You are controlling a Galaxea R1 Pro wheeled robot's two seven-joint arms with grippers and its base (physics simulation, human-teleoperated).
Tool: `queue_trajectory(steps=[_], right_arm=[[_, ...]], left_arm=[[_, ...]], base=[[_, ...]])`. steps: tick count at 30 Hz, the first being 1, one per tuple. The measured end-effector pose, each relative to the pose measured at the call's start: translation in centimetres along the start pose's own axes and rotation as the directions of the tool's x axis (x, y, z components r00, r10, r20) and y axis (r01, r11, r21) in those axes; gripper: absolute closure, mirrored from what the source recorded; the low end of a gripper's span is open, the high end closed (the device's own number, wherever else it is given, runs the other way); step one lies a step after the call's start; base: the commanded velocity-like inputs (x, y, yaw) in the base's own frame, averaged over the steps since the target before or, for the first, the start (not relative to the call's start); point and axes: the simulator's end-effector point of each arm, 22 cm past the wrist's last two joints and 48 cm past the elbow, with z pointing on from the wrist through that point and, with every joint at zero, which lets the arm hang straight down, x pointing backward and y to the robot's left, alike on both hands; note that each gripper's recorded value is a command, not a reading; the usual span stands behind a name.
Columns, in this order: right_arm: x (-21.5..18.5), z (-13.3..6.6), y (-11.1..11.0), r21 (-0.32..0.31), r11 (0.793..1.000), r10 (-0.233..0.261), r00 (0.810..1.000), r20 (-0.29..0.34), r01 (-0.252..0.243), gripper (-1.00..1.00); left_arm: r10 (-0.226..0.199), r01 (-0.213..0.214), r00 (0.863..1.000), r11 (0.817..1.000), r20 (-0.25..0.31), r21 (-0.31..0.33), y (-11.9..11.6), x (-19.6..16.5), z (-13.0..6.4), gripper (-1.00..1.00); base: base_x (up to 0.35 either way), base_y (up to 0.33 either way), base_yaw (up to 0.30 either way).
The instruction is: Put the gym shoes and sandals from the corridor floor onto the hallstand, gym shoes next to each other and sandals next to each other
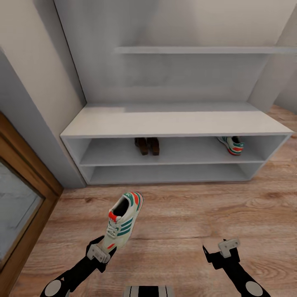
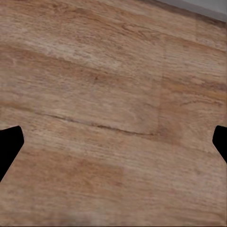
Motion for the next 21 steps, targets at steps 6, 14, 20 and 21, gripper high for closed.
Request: queue_trajectory(steps=[6, 14, 20, 21], right_arm=[[0.0, 0.0, 0.0, 0.0, 1.0, 0.0, 1.0, -0.001, 0.0, -1.0], [0.1, 0.0, 0.1, -0.002, 1.0, 0.0, 1.0, -0.001, 0.0, -1.0], [0.2, 0.1, 0.5, -0.014, 1.0, 0.0, 1.0, -0.005, 0.0, -1.0], [0.2, 0.2, 0.6, -0.018, 1.0, 0.0, 1.0, -0.005, 0.0, -1.0]], left_arm=[[-0.001, 0.001, 1.0, 1.0, 0.001, 0.0, 0.0, 0.0, 0.0, 1.0], [0.0, 0.0, 1.0, 1.0, 0.001, 0.0, 0.0, 0.0, 0.0, 1.0], [0.013, -0.013, 1.0, 1.0, 0.0, 0.026, -0.8, -0.2, 0.2, 1.0], [0.026, -0.026, 1.0, 0.999, -0.004, 0.044, -1.3, -0.2, 0.3, 1.0]], base=[[-0.111, 0.0, 0.0], [-0.036, 0.0, 0.0], [-0.012, 0.0, 0.0], [-0.006, 0.0, 0.0]])
